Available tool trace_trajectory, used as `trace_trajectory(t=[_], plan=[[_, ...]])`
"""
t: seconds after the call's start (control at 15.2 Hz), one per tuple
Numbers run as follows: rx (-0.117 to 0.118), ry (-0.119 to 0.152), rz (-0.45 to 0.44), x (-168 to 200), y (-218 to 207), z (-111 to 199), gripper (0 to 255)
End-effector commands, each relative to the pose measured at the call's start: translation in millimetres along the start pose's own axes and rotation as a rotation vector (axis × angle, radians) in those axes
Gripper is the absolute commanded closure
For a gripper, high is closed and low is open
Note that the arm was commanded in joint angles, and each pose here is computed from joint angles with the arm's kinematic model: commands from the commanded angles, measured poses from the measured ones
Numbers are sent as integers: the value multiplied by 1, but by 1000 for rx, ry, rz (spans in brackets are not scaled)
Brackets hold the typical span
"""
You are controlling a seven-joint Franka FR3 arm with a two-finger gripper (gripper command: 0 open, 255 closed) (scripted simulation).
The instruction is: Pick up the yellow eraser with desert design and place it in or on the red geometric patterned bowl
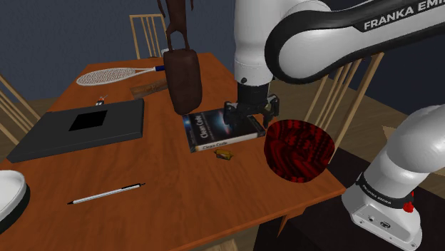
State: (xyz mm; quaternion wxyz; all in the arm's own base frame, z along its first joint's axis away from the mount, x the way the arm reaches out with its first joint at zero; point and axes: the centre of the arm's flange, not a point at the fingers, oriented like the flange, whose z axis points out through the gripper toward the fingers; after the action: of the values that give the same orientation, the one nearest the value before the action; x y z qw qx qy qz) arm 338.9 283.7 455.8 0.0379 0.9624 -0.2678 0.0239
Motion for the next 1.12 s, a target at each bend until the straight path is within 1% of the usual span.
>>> trace_trajectory(t=[0.0,0.33,0.4,0.86,1.06], plan=[[0,1,35,-7,-24,15,0],[-6,6,117,-12,-82,48,0],[-6,6,117,-12,-83,48,0],[-6,6,117,-12,-82,88,0],[-6,6,117,-12,-82,88,0]])
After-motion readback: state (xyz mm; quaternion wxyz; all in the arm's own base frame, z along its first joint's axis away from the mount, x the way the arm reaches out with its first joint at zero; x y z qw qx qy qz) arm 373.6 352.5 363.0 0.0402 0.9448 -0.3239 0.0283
